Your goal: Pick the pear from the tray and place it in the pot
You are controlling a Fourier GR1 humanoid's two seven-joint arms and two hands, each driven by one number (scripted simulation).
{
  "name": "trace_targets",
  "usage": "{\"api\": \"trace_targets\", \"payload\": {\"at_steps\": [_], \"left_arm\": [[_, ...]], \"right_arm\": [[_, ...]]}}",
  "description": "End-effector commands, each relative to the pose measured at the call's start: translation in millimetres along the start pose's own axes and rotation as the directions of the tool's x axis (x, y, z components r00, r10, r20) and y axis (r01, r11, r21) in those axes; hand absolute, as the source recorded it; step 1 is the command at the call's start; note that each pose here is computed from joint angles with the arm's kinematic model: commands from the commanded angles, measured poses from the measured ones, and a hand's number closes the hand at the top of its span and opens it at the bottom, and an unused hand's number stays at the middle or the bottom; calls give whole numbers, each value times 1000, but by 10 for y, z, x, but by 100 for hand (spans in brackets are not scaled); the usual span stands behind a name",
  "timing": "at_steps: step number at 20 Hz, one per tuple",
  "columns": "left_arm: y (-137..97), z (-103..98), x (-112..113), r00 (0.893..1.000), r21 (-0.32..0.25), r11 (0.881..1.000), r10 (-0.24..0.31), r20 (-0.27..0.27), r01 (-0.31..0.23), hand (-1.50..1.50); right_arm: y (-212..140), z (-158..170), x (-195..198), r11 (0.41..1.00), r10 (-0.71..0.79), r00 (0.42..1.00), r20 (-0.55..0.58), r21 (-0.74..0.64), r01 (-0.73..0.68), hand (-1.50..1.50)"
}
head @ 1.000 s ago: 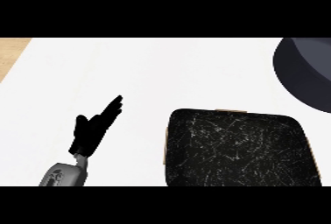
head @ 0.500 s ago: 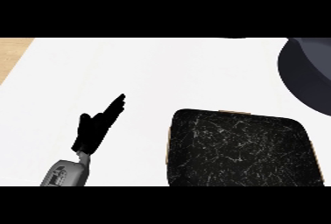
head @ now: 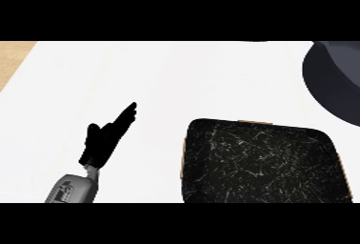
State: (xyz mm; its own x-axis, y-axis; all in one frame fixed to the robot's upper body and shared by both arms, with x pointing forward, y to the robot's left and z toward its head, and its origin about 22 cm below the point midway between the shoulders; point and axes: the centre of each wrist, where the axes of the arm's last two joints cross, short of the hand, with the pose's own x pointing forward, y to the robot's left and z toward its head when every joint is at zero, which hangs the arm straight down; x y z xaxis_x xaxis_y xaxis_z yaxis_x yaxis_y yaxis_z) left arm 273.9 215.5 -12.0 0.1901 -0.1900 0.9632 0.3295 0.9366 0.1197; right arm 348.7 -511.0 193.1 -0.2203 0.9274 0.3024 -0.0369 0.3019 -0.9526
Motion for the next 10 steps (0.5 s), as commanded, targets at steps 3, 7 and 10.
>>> {"api": "trace_targets", "payload": {"at_steps": [3, 7, 10], "left_arm": [[6, -58, 67, 1000, 5, 1000, -2, -18, 2, 0], [-11, -10, 4, 1000, -12, 1000, -13, -22, 13, 0], [-19, 50, -111, 1000, 2, 1000, 6, -30, -6, 0]], "right_arm": [[274, -319, 169, 964, 224, 974, -38, 153, -216, 150], [383, -408, 188, 909, 259, 947, -190, 380, -172, 150], [692, -515, 248, 882, 265, 934, -241, 451, -134, -150]]}}
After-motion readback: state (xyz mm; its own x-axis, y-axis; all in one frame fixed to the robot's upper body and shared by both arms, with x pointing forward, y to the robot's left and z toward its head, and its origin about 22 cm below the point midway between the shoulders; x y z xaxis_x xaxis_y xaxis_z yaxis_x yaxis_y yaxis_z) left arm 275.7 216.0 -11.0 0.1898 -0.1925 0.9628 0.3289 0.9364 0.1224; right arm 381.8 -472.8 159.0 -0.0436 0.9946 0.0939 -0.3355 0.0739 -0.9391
